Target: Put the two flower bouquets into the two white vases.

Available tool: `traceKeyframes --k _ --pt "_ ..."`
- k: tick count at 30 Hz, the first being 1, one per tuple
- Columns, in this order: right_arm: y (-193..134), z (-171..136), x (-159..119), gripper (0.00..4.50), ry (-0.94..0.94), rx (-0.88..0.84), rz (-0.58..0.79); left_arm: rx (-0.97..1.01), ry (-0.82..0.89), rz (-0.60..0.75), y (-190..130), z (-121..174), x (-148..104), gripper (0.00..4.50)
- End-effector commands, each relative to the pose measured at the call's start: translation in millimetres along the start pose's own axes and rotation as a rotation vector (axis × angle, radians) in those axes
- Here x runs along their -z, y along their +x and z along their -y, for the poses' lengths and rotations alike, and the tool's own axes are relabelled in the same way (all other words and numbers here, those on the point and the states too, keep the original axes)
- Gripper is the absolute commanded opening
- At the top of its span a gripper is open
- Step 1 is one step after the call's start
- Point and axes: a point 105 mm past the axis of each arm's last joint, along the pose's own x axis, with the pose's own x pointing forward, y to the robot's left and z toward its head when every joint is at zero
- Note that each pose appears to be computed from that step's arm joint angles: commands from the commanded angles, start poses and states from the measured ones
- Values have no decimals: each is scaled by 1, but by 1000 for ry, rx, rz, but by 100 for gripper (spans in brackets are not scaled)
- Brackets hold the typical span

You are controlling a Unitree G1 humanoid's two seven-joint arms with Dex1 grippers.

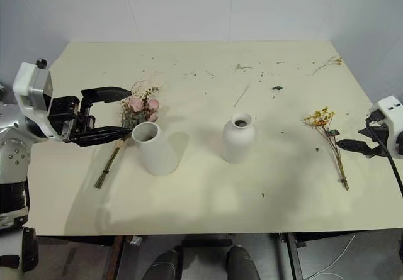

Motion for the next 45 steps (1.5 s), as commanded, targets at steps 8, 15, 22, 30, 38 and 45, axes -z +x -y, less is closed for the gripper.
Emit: traceKeyframes --k 8,15,22,30,38,45 --pt "22 -13 21 448 34 -90 -193 12 52 9 1 16 -25 450" --pt "29 -7 22 325 17 -18 -211 4 67 -10 -2 18 -30 450" --pt "28 -12 9 69 43 -64 -158 10 65 -7 0 15 -30 450" --pt "24 -21 -55 3 144 -127 226 -17 28 8 -1 6 -16 450" --pt "-18 -91 -171 3 9 -249 981 -118 -16 33 -10 -12 5 450" --pt "-66 -176 -196 3 37 -552 1264 -138 -34 52 -7 -15 10 450"
